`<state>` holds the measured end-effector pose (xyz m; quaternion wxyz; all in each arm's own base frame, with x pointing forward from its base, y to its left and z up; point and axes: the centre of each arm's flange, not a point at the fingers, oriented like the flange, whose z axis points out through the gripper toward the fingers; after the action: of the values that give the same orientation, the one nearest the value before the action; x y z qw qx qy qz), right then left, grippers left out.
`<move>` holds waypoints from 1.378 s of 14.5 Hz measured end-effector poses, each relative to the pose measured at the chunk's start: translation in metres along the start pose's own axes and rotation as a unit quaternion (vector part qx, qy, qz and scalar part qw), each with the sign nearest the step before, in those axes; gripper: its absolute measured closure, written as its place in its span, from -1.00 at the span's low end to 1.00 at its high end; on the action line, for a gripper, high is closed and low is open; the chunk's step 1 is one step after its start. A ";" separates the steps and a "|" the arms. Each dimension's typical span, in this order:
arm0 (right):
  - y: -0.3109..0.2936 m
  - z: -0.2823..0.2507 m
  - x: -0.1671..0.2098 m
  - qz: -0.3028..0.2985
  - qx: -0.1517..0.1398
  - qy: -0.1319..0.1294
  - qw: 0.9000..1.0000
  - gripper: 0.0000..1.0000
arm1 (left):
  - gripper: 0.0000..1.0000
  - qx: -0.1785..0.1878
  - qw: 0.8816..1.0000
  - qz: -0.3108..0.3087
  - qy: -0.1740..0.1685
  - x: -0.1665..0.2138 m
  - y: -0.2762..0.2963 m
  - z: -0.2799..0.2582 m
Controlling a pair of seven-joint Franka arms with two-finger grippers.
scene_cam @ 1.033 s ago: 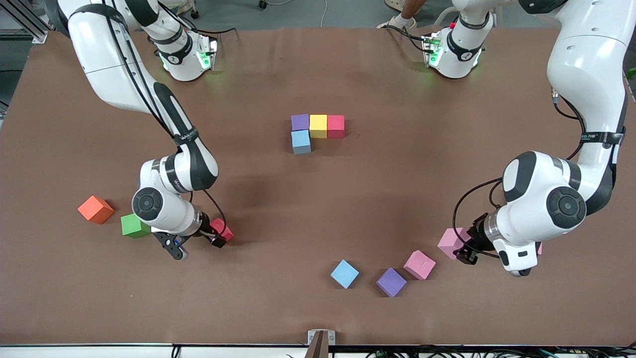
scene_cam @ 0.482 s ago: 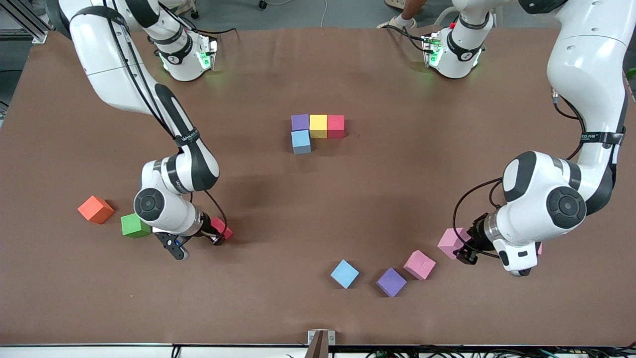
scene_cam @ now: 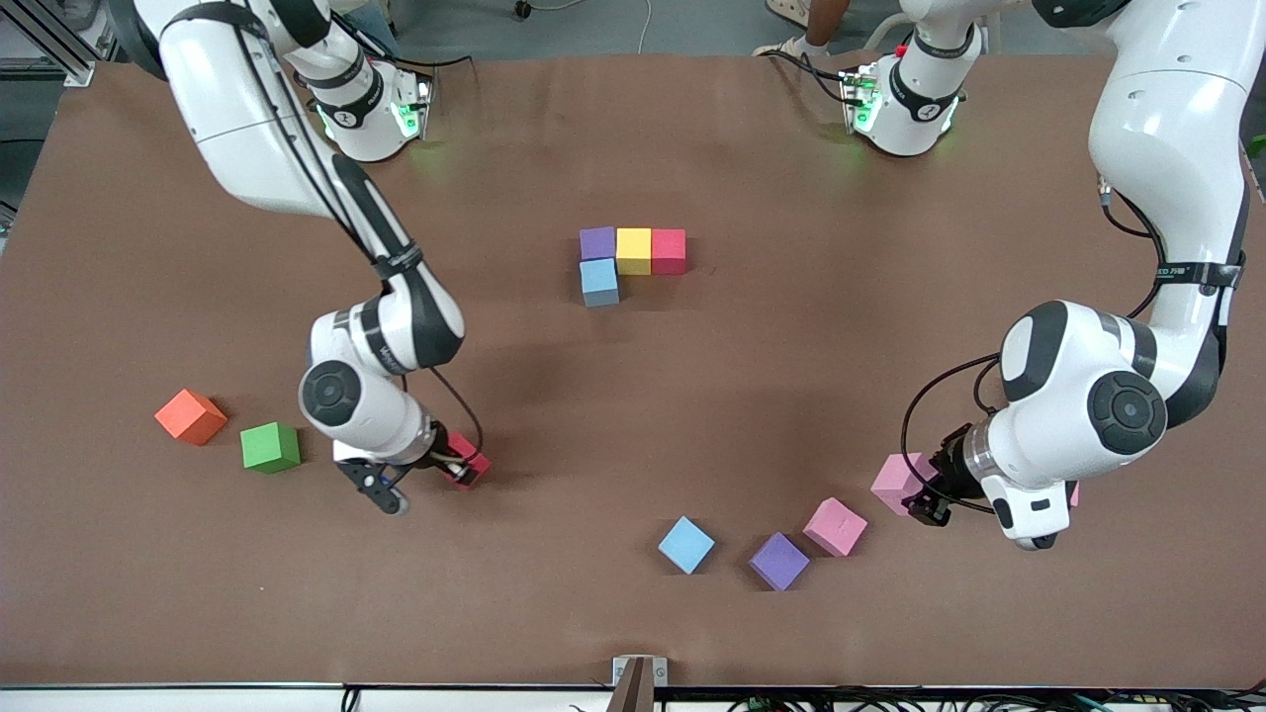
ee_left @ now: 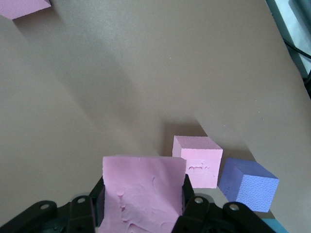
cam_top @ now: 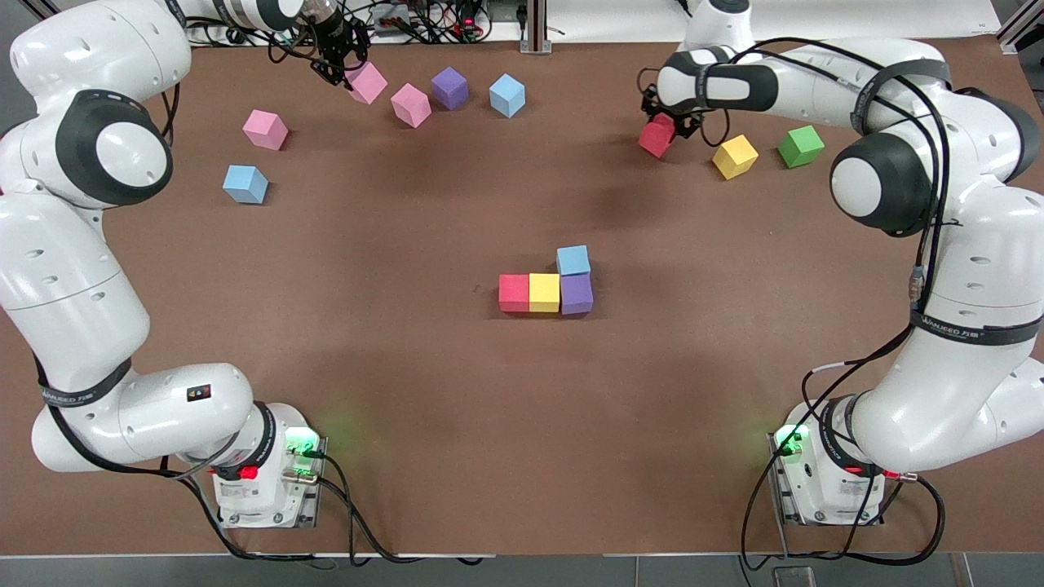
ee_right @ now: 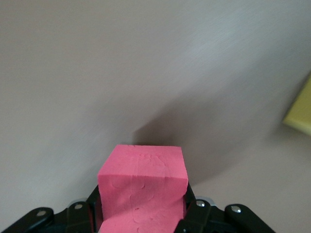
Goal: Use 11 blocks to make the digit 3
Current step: 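Grasp the red block with the right gripper, then carry the red block to the center and set it below the blue block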
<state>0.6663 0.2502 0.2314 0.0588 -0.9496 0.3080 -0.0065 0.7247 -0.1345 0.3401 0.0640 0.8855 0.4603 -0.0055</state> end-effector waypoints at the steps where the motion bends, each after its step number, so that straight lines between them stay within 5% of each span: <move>1: -0.017 -0.006 -0.023 -0.024 0.005 0.001 1.000 -0.22 | 0.67 0.000 1.000 0.000 0.000 0.000 0.000 0.000; 4: -0.061 -0.016 -0.104 -0.126 0.004 -0.009 0.992 -0.22 | 0.67 0.000 1.000 0.000 0.000 0.000 0.000 0.000; 9: -0.092 -0.005 -0.212 -0.289 -0.014 -0.030 0.957 -0.22 | 0.67 0.000 1.000 0.000 0.000 0.000 0.000 0.000; 13: -0.079 0.013 -0.234 -0.359 -0.037 -0.049 0.931 -0.22 | 0.67 0.000 1.000 0.000 0.000 0.000 0.000 0.000; 20: -0.065 0.018 -0.257 -0.379 -0.051 -0.059 0.922 -0.22 | 0.67 0.001 1.000 0.001 0.000 -0.001 0.000 0.001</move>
<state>0.4971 0.4549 0.2276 0.0217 -0.9957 -0.0787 0.0436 0.7244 -0.1354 0.3395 0.0636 0.8859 0.4595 -0.0059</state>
